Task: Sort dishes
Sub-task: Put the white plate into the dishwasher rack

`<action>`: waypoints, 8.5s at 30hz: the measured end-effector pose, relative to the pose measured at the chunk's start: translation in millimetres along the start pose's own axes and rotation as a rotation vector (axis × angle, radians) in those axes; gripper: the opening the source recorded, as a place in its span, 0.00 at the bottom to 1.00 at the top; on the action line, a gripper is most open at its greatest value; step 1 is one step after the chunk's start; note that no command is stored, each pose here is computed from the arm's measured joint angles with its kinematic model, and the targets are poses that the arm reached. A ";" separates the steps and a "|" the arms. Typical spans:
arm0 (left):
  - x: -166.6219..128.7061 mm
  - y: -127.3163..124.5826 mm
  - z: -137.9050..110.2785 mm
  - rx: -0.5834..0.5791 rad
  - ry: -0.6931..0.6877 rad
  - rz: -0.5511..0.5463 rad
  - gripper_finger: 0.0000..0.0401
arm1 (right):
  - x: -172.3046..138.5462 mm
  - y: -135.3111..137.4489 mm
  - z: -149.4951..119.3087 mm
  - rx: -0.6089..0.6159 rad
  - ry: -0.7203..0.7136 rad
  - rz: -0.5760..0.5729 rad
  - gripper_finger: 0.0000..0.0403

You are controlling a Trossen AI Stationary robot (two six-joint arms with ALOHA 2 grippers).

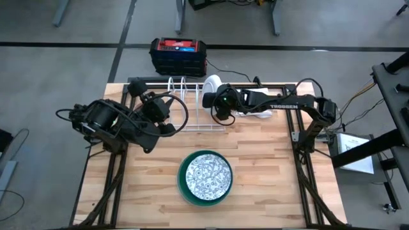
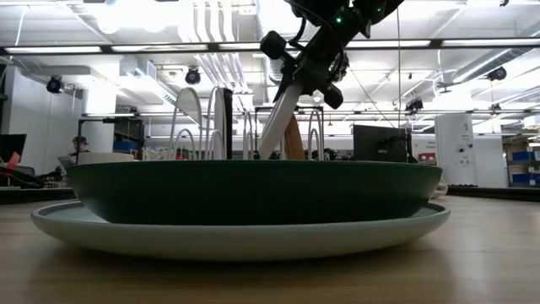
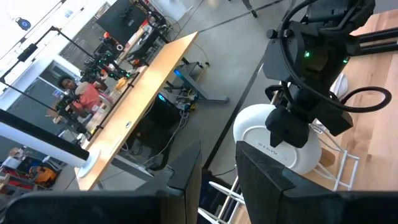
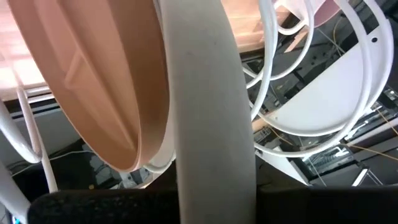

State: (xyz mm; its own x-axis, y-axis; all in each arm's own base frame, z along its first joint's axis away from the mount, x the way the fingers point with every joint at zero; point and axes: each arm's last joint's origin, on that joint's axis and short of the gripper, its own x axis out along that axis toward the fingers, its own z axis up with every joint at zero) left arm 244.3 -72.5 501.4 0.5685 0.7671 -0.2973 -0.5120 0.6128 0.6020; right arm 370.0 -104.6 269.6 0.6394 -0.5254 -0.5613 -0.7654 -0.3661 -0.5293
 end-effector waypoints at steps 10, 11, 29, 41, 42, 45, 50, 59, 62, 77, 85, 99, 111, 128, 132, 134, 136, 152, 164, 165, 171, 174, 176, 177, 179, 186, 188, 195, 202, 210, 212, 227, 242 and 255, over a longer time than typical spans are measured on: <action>0.6 -1.6 0.2 0.002 0.002 0.000 0.22 | 5.6 1.8 3.5 -0.001 -0.009 0.012 0.13; 0.9 -2.3 0.1 0.004 0.003 0.000 0.22 | 6.0 1.9 3.8 0.004 -0.010 0.013 0.13; 6.9 -17.9 -5.0 0.043 0.028 0.003 0.22 | 12.9 1.8 8.0 0.084 -0.039 -0.007 0.16; 6.5 -18.7 -5.2 0.039 0.027 0.002 0.22 | 13.6 0.8 8.0 0.123 -0.042 -0.024 0.16; 6.5 -18.7 -5.2 0.038 0.027 0.002 0.22 | 13.4 0.7 7.9 0.132 -0.041 -0.025 0.15; 6.5 -18.7 -5.2 0.032 0.027 0.002 0.22 | 12.6 0.0 8.2 0.155 -0.043 -0.029 0.14; 6.5 -18.7 -5.2 0.031 0.027 0.002 0.22 | 11.1 -3.1 7.8 0.157 -0.043 -0.042 0.12; 6.5 -18.7 -5.2 0.014 0.027 0.000 0.22 | 8.8 -11.0 1.0 0.297 0.004 -0.115 0.14; 6.5 -20.0 -5.5 -0.005 0.040 -0.044 0.22 | 4.2 -11.7 -2.2 0.380 0.052 -0.103 0.15; 32.7 -90.0 -47.9 0.144 0.289 -0.241 0.22 | -83.1 53.1 -88.8 1.740 0.048 -0.041 0.01; 56.9 -135.5 -102.1 0.393 0.418 -0.176 0.13 | -100.1 92.9 -77.8 1.934 -0.253 0.071 0.00; 101.6 -166.8 -96.9 0.233 0.019 -0.553 0.00 | -93.3 127.0 -40.5 1.977 -0.255 0.117 0.00; 184.1 -159.3 -146.1 0.143 0.152 -0.476 0.00 | -86.0 137.5 -28.2 1.962 -0.251 0.148 0.00; 216.1 -143.4 -164.6 0.055 0.165 -0.389 0.00 | -86.3 136.9 -29.0 1.960 -0.251 0.136 0.00; 220.1 -139.7 -164.6 0.039 0.163 -0.373 0.00 | -86.3 136.9 -29.0 1.955 -0.251 0.135 0.00; 221.6 -138.3 -164.5 0.032 0.161 -0.367 0.00 | -86.3 137.0 -29.0 1.955 -0.251 0.135 0.00; 222.9 -137.0 -165.1 0.030 0.164 -0.364 0.00 | -86.3 136.9 -29.0 1.955 -0.251 0.135 0.00; 234.5 -123.7 -166.1 0.015 0.168 -0.246 0.00 | -86.3 137.0 -29.0 1.955 -0.250 0.135 0.00; 237.0 -120.6 -165.2 0.003 0.161 -0.215 0.00 | -86.3 137.1 -28.9 1.949 -0.249 0.135 0.00; 237.0 -120.3 -165.3 0.004 0.163 -0.205 0.00 | -86.3 137.1 -28.9 1.949 -0.249 0.135 0.00; 236.9 -119.2 -165.2 0.010 0.172 -0.163 0.00 | -86.3 137.2 -28.8 1.948 -0.249 0.136 0.00; 235.0 -118.1 -160.2 0.044 0.170 -0.169 0.00 | -86.3 137.2 -28.8 1.948 -0.249 0.136 0.00; 232.4 -117.2 -154.8 0.094 0.169 -0.178 0.00 | -86.3 137.3 -28.7 1.948 -0.249 0.137 0.00; 230.6 -116.0 -150.9 0.115 0.171 -0.185 0.00 | -86.3 137.3 -28.7 1.948 -0.249 0.137 0.00; 226.4 -111.8 -139.3 0.143 0.166 -0.196 0.00 | -86.3 137.3 -28.7 1.948 -0.249 0.137 0.00; 223.5 -103.6 -108.9 0.271 0.097 -0.330 0.01 | -86.2 137.3 -28.6 1.936 -0.249 0.135 0.00; 226.8 -107.0 -108.7 0.307 0.122 -0.344 0.03 | -86.2 137.3 -28.6 1.935 -0.249 0.135 0.00; 240.9 -124.5 -116.0 0.370 0.219 -0.385 0.18 | -86.2 137.7 -28.6 1.935 -0.247 0.138 0.00; 245.6 -131.4 -120.6 0.420 0.275 -0.410 0.30 | -86.2 138.4 -27.9 1.931 -0.245 0.148 0.00; 243.5 -129.8 -127.5 0.476 0.353 -0.379 0.33 | -86.1 138.6 -27.6 1.930 -0.245 0.151 0.00; 243.6 -128.7 -128.0 0.486 0.366 -0.342 0.33 | -86.1 138.6 -27.6 1.930 -0.245 0.151 0.00; 242.9 -131.6 -125.3 0.538 0.313 -0.420 0.33 | -86.0 138.6 -27.6 1.930 -0.245 0.151 0.00; 250.4 -131.1 -128.0 0.683 0.273 -0.481 0.33 | -86.0 138.7 -27.4 1.931 -0.245 0.155 0.00; 251.6 -130.8 -127.1 0.836 0.218 -0.515 0.33 | -86.0 138.8 -27.2 1.935 -0.245 0.156 0.00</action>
State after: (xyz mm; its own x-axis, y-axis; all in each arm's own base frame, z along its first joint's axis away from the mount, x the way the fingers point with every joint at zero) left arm 372.4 64.5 253.7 0.4201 0.5155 -0.7469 0.4274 0.6136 0.6639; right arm 206.8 -131.1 261.8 0.7102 -0.3015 -0.6362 0.1805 0.9514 -0.2494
